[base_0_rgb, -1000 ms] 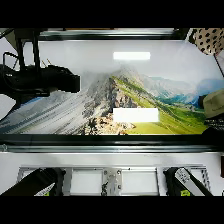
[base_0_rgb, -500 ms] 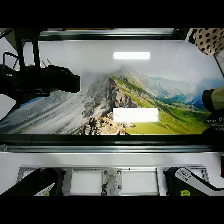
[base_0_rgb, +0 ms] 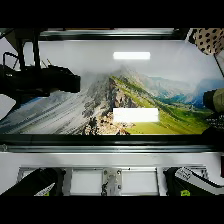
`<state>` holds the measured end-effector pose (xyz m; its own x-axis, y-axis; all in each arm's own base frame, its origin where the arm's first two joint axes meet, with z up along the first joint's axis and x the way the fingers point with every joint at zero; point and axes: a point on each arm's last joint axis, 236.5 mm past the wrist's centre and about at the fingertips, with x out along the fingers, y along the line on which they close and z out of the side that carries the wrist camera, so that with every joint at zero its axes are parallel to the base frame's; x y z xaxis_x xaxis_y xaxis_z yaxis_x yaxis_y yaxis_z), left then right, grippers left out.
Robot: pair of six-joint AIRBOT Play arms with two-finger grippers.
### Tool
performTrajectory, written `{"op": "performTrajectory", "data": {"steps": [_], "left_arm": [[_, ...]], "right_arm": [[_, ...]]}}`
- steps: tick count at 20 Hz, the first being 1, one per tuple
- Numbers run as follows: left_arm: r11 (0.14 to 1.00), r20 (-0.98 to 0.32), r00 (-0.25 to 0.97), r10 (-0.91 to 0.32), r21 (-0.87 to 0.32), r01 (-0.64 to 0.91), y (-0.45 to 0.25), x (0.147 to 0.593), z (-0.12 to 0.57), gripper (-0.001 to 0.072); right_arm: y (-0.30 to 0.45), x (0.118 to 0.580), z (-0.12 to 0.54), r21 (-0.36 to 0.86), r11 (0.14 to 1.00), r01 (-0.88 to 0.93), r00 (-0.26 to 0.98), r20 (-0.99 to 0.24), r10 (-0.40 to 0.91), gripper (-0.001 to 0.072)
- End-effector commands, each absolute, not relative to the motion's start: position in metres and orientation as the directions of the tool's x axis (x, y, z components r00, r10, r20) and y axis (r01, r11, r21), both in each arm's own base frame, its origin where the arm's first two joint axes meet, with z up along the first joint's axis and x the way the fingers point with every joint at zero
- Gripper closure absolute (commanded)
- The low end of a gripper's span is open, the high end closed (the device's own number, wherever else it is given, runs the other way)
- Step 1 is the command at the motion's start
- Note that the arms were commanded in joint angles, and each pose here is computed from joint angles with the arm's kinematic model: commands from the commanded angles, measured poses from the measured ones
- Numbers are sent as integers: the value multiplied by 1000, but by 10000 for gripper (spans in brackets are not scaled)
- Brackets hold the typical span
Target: Fold the clothes and pants, and hang the long-sleeved shirts on hangers.
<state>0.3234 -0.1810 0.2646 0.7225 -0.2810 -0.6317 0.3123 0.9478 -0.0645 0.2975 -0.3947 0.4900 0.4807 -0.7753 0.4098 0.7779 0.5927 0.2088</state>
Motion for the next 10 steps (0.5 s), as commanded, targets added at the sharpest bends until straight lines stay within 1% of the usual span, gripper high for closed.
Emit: {"op": "performTrajectory", "data": {"steps": [1,7,10], "left_arm": [[944,-634,715,-295,-78,320,-184,321,264,696],[943,-635,713,-297,-78,323,-186,321,264,696],[943,-634,714,-298,-79,323,-186,321,264,695]], "right_arm": [[-409,305,471,274,587,762,481,368,-796,712],[-420,315,454,276,582,765,490,338,-804,710],[-419,320,453,269,597,756,506,339,-793,700]]}}
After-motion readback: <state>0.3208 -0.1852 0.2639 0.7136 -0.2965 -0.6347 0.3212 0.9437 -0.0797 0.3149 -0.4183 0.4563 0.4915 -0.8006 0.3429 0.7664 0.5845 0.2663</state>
